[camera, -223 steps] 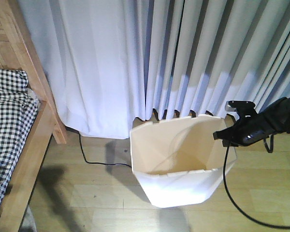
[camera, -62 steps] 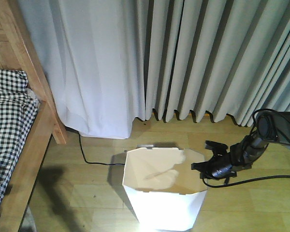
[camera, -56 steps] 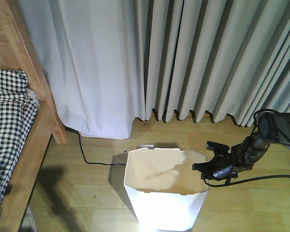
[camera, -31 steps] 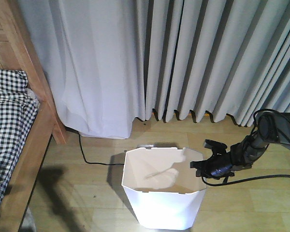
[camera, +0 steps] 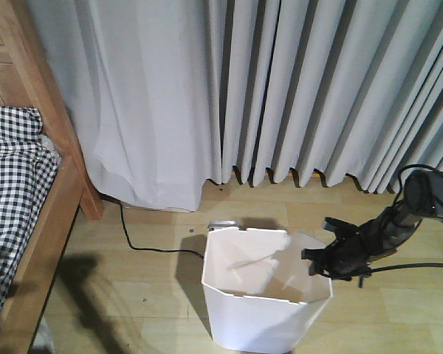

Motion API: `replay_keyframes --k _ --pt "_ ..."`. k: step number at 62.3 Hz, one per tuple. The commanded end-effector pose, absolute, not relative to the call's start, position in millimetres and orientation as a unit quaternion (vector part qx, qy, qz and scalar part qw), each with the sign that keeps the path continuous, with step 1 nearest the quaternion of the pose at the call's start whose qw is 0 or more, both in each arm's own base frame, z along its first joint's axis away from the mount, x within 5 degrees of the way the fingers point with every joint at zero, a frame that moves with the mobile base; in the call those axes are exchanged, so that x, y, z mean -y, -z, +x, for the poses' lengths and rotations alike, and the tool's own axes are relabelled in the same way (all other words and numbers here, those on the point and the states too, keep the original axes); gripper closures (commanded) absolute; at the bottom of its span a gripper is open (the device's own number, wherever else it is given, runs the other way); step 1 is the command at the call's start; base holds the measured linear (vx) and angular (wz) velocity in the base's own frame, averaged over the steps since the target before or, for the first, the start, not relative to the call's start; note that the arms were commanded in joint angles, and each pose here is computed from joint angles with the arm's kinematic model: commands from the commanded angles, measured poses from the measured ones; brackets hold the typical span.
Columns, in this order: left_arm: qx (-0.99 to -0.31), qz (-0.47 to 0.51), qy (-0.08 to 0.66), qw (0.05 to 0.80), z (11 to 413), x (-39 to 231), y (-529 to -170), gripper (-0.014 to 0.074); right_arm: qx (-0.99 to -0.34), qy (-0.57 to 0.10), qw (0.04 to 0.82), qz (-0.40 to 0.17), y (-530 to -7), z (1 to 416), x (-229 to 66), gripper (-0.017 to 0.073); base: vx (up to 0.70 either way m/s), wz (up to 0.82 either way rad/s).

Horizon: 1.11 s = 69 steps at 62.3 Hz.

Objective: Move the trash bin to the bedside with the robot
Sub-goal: 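Open the right gripper and release the bin rim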

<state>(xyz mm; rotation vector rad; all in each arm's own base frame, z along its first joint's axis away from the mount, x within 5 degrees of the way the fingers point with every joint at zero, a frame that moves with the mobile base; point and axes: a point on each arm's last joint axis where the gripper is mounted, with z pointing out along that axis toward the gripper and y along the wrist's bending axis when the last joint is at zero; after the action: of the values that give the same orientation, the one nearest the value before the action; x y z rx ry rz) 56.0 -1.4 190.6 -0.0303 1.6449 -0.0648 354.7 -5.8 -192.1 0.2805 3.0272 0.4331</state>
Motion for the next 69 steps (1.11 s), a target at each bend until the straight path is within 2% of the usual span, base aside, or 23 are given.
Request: replay_keyframes --k 1,10,21,35,40,52,62,69 --pt "-0.712 -0.016 0.036 0.701 57 2 -189 0.0599 -0.985 -0.152 0.048 0.067 165 373 11 0.0198 0.00 0.00" --pt "-0.712 -0.016 0.036 0.701 57 2 -189 0.0599 -0.988 -0.150 0.030 0.035 160 372 12 0.0198 0.00 0.00" --pt "-0.712 -0.016 0.036 0.701 57 2 -189 0.0599 -0.989 -0.141 0.030 0.024 142 381 15 0.0198 0.00 0.00" --pt "-0.712 -0.016 0.036 0.701 57 2 -189 0.0599 -0.993 -0.115 0.019 0.024 132 384 20 0.0202 0.00 0.00" --pt "-0.712 -0.016 0.036 0.701 57 2 -189 0.0599 -0.995 -0.094 0.015 0.041 132 376 23 0.0217 0.00 0.00" --pt "-0.712 -0.016 0.036 0.701 57 2 -189 0.0599 -0.996 -0.017 0.070 0.045 107 351 33 0.0236 0.00 0.00" --pt "-0.712 -0.016 0.036 0.701 57 2 -189 0.0599 -0.989 0.027 0.135 0.044 52 337 39 0.0236 0.00 0.00" --pt "-0.712 -0.016 0.036 0.701 57 2 -189 0.0599 -0.985 0.041 0.167 0.023 9 323 39 0.0236 0.00 0.00"
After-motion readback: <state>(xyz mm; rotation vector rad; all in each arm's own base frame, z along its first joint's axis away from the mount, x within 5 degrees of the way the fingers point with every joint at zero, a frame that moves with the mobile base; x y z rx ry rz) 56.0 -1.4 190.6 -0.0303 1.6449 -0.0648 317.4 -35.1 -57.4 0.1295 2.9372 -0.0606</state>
